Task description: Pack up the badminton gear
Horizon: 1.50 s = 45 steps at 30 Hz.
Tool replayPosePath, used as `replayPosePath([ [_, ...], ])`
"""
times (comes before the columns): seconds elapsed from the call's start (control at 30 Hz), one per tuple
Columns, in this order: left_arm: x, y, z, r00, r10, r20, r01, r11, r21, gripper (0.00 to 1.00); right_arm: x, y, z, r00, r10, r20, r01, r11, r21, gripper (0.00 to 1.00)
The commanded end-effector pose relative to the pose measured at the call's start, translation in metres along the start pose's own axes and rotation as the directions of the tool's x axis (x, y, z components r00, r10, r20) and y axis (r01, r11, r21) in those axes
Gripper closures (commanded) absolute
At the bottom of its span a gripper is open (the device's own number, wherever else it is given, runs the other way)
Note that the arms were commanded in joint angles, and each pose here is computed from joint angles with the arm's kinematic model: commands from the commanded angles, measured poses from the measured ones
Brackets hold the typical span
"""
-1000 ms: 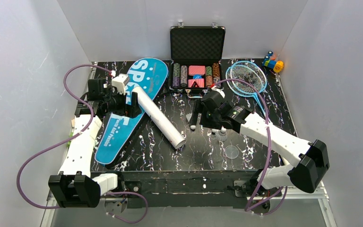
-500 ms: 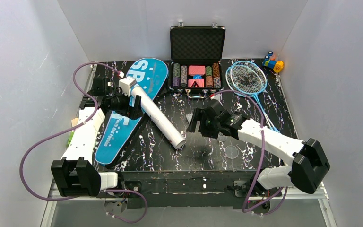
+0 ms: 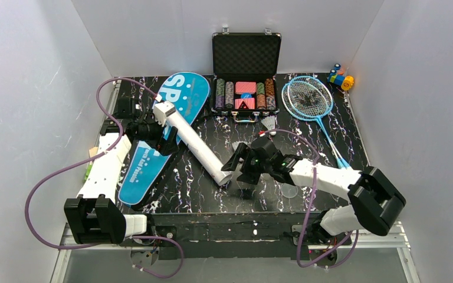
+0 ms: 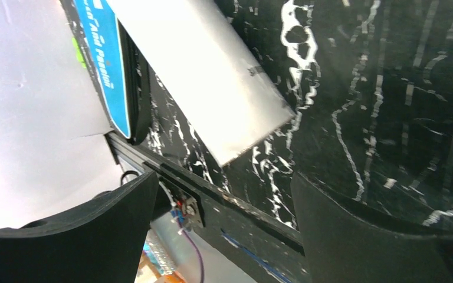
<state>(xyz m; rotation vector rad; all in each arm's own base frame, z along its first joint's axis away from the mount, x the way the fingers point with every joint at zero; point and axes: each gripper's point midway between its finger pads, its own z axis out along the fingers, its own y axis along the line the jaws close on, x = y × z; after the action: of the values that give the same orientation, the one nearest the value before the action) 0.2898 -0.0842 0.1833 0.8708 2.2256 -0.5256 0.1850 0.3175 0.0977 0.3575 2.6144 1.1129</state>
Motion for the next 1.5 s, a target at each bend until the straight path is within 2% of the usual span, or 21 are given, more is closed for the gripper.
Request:
replayPosePath([
  [0.0,-0.01,-0.01,-0.012,0.996,0.075,0.04,-0.076,0.997,0.03,0.02,0.002,0.036,0.014,0.998,0.062,-0.013,-0.063,0.989,-0.131,0.08],
  [0.17,-0.006,-0.006,-0.012,0.997,0.078,0.016,-0.079,0.997,0.012,0.02,0.008,0.044,0.034,0.993,0.11,-0.045,-0.116,0.98,-0.164,0.09],
  [0.27,-0.004,-0.006,-0.013,0.997,0.082,0.011,-0.082,0.997,0.007,0.02,0.011,0.049,0.042,0.99,0.134,-0.049,-0.141,0.975,-0.174,0.14],
  [0.53,0.0,-0.007,-0.017,0.994,0.108,0.002,-0.108,0.994,-0.011,0.02,-0.009,0.049,0.039,0.983,0.167,0.077,-0.15,0.97,-0.194,0.29],
  [0.6,0.003,-0.007,-0.018,0.994,0.11,-0.01,-0.11,0.994,-0.008,0.02,-0.02,0.049,0.041,0.977,0.175,0.119,-0.149,0.969,-0.195,0.35],
  [0.73,0.006,-0.01,-0.019,0.994,0.103,-0.022,-0.103,0.995,0.004,0.02,-0.029,0.047,0.051,0.973,0.187,0.134,-0.161,0.971,-0.179,0.57],
  [0.87,0.006,-0.015,-0.02,0.994,0.109,-0.008,-0.109,0.994,0.019,0.02,-0.036,0.051,0.054,0.975,0.17,0.14,-0.143,0.972,-0.184,0.7],
  [0.93,0.004,-0.019,-0.021,0.993,0.121,0.006,-0.121,0.992,0.026,0.02,-0.04,0.055,0.052,0.976,0.163,0.145,-0.132,0.97,-0.203,0.8],
  [1.03,-0.002,-0.026,-0.026,0.987,0.153,0.051,-0.155,0.987,0.034,0.02,-0.046,0.071,0.038,0.981,0.087,0.176,-0.045,0.972,-0.233,0.97],
  [1.1,-0.008,-0.035,-0.032,0.974,0.202,0.097,-0.207,0.977,0.045,0.02,-0.049,0.078,0.024,0.981,-0.003,0.194,0.041,0.981,-0.19,0.99],
  [1.23,-0.025,-0.055,-0.049,0.895,0.387,0.223,-0.404,0.914,0.035,0.02,-0.051,0.097,-0.012,0.96,-0.161,0.227,0.206,0.96,-0.188,0.99],
  [1.33,-0.035,-0.067,-0.058,0.782,0.543,0.306,-0.566,0.824,-0.018,0.02,-0.042,0.098,-0.038,0.944,-0.258,0.207,0.295,0.94,-0.173,0.99],
  [1.47,-0.046,-0.086,-0.064,0.652,0.635,0.415,-0.676,0.734,-0.061,0.02,-0.03,0.1,-0.072,0.912,-0.365,0.189,0.398,0.898,-0.185,0.99],
])
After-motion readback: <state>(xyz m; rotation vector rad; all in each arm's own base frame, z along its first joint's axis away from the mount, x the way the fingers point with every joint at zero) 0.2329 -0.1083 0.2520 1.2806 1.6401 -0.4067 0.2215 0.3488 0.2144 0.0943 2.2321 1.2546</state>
